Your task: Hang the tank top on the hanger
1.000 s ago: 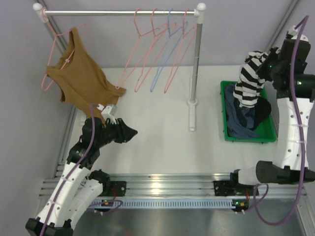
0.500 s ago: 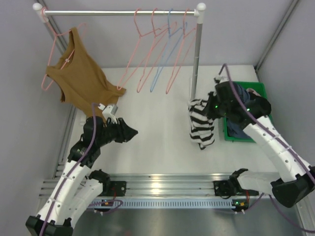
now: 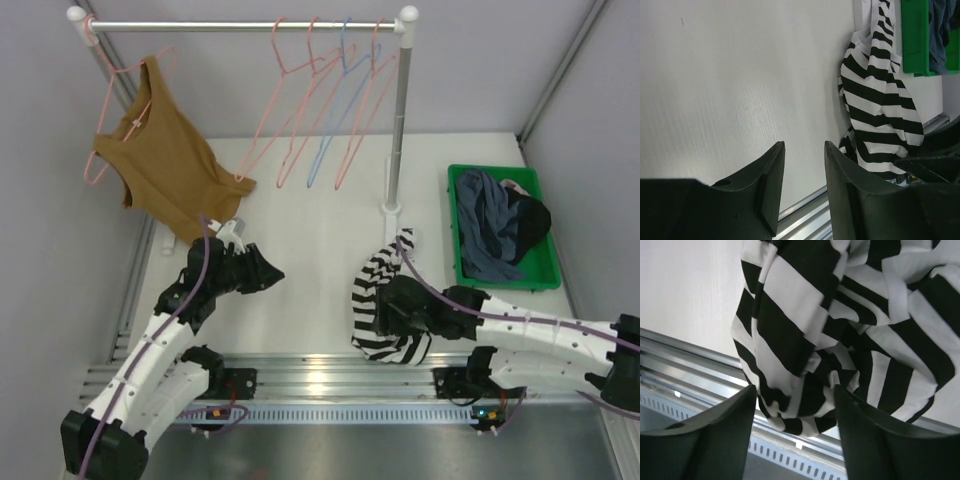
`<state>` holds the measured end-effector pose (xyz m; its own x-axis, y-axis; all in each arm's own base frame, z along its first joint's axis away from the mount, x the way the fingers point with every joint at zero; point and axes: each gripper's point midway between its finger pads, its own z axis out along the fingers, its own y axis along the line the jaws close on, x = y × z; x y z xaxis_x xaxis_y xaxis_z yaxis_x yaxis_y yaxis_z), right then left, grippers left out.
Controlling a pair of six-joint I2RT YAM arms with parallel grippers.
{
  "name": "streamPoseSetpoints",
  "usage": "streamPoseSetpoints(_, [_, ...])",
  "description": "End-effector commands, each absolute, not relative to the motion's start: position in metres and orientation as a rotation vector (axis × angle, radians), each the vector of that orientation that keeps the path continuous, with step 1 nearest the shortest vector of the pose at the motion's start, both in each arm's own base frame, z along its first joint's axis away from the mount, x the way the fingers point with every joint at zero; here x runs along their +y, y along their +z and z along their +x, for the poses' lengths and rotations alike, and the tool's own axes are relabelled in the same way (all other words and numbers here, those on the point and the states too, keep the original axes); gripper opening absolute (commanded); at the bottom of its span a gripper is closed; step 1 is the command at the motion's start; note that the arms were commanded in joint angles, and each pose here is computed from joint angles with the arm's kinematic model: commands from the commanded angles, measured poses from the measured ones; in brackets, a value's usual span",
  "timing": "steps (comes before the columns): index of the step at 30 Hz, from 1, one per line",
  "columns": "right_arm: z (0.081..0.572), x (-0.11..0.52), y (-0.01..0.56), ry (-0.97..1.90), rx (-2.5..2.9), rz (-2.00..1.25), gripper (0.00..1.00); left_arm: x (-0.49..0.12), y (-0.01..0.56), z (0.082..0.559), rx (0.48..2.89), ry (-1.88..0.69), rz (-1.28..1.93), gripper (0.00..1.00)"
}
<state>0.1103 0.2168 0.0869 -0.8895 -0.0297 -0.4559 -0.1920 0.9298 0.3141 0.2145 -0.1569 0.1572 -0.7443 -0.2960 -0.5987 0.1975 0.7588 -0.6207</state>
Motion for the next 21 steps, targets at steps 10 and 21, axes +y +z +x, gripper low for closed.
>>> streamPoseSetpoints(10, [0.229,0.162,0.151,0.47,2.372,0.295,0.64,-0.172,0.146,0.227,2.216,-0.988,-0.108,0.42])
streamPoseSetpoints(21, [0.335,0.139,0.111,0.344,2.404,0.447,0.54,-0.173,0.142,0.224,2.242,-0.985,-0.065,0.42])
